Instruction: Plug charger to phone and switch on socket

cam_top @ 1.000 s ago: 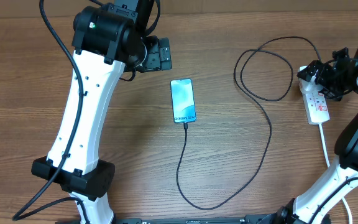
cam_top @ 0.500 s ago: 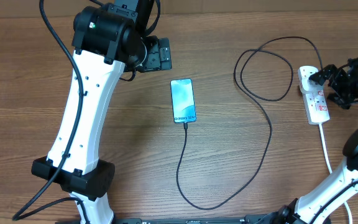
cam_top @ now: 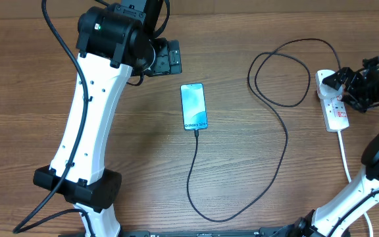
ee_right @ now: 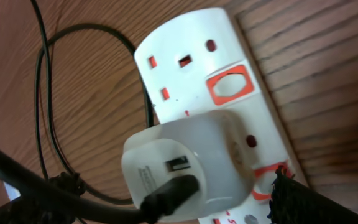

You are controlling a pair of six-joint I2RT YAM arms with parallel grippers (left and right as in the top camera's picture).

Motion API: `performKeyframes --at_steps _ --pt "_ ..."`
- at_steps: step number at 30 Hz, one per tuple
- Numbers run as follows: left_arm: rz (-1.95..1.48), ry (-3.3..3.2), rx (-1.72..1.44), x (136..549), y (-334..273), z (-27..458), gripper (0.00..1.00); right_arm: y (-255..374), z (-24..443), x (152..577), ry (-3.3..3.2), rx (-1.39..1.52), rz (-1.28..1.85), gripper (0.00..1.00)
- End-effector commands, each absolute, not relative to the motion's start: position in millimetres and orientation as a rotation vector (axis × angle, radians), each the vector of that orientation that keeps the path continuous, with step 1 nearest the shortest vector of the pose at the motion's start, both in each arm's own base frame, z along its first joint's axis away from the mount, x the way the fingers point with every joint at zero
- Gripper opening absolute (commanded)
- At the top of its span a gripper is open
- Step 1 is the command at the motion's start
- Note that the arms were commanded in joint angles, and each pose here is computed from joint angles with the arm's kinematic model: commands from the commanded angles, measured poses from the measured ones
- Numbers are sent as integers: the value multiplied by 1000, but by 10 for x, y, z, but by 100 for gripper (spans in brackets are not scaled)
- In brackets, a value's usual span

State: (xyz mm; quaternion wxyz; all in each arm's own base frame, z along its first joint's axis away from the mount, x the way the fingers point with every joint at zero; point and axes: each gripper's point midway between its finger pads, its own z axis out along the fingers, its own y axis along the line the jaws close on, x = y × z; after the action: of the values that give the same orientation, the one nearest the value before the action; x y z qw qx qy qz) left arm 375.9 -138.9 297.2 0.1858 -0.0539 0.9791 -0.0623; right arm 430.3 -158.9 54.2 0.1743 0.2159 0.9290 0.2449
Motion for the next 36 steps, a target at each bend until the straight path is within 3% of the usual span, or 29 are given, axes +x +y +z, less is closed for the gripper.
performKeyframes --at_steps 1,16,36 --pt "-152 2759 -173 3795 -1333 2942 100 -1472 525 4341 2649 510 703 100" --pt "-152 2759 -173 3795 -1333 2942 100 -1468 425 4322 2717 582 590 100" --pt "-152 2759 -173 3795 -1333 2942 100 -1144 486 4287 2680 488 825 100"
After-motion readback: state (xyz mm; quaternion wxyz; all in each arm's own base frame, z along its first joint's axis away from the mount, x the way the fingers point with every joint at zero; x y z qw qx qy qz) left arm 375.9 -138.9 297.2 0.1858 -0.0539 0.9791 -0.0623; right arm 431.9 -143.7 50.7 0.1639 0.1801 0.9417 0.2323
